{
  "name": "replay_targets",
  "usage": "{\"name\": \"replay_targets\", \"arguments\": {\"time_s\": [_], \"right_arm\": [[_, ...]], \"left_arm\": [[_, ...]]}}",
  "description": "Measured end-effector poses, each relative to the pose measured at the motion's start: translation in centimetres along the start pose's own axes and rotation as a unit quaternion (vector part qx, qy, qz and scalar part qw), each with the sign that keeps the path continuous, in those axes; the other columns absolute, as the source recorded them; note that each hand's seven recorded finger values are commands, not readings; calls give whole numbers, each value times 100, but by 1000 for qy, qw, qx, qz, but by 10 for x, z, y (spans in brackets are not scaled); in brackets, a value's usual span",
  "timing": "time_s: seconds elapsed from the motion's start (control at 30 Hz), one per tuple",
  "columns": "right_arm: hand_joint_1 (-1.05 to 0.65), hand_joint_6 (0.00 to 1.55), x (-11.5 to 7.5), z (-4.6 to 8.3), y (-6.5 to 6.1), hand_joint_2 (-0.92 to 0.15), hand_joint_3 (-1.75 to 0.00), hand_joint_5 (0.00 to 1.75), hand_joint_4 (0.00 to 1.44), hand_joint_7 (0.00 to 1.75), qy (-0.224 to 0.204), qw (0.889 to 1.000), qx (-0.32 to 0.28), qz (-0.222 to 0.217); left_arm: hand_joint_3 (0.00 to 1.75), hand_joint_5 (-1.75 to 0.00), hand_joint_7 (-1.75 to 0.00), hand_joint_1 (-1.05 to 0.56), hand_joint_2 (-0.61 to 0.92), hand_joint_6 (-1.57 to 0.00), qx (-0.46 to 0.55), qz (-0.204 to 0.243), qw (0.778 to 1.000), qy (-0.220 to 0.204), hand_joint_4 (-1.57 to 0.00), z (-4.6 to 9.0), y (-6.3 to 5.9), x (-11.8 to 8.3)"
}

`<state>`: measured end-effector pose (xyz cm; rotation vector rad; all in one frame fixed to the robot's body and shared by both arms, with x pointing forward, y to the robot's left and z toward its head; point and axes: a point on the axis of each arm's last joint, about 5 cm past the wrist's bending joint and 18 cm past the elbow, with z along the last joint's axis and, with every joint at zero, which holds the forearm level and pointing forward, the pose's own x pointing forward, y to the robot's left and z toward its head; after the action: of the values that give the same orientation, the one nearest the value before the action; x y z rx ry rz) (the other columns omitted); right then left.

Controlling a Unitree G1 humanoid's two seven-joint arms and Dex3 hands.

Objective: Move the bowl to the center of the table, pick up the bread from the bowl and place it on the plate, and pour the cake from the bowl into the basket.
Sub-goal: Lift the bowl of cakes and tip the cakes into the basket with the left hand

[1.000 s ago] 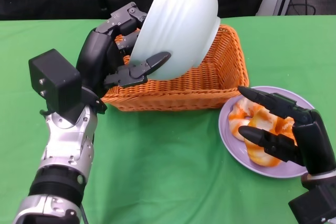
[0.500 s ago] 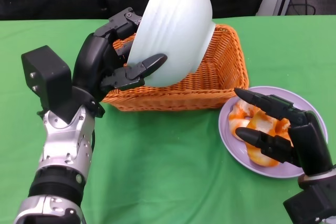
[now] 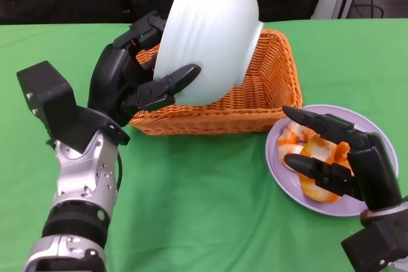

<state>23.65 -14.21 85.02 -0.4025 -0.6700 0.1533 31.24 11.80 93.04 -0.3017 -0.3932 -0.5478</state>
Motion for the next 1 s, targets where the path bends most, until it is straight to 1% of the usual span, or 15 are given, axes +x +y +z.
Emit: {"name": "replay_targets", "arguments": {"time_s": [0.27, 0.5, 0.67, 0.8, 1.0], "right_arm": [[-53, 77, 0, 0, 1, -92, -6, 12, 101, 1, -1, 1000, 1, 6], [-53, 77, -1, 0, 1, -92, -6, 12, 101, 1, -1, 1000, 1, 8], [-54, 78, -1, 0, 2, -92, -7, 12, 101, 1, 1, 1000, 1, 9], [-53, 77, -2, 0, 2, -92, -7, 12, 101, 1, 3, 1000, 0, 9], [-53, 77, -2, 0, 2, -92, -7, 12, 101, 1, 2, 1000, -1, 5]], "left_arm": [[43, -170, -140, -21, 92, -68, 6, -3, 1000, -13, -65, 2, -1, 3], [44, -171, -141, -20, 92, -68, 18, -12, 999, -28, -68, 7, -3, 12], [43, -171, -142, -21, 92, -68, 16, -14, 999, -28, -68, 8, -4, 16], [41, -172, -144, -21, 92, -68, 13, -7, 999, -28, -68, 9, -5, 19], [41, -174, -144, -21, 92, -69, -19, -6, 1000, -12, -69, 6, -10, 23]]}}
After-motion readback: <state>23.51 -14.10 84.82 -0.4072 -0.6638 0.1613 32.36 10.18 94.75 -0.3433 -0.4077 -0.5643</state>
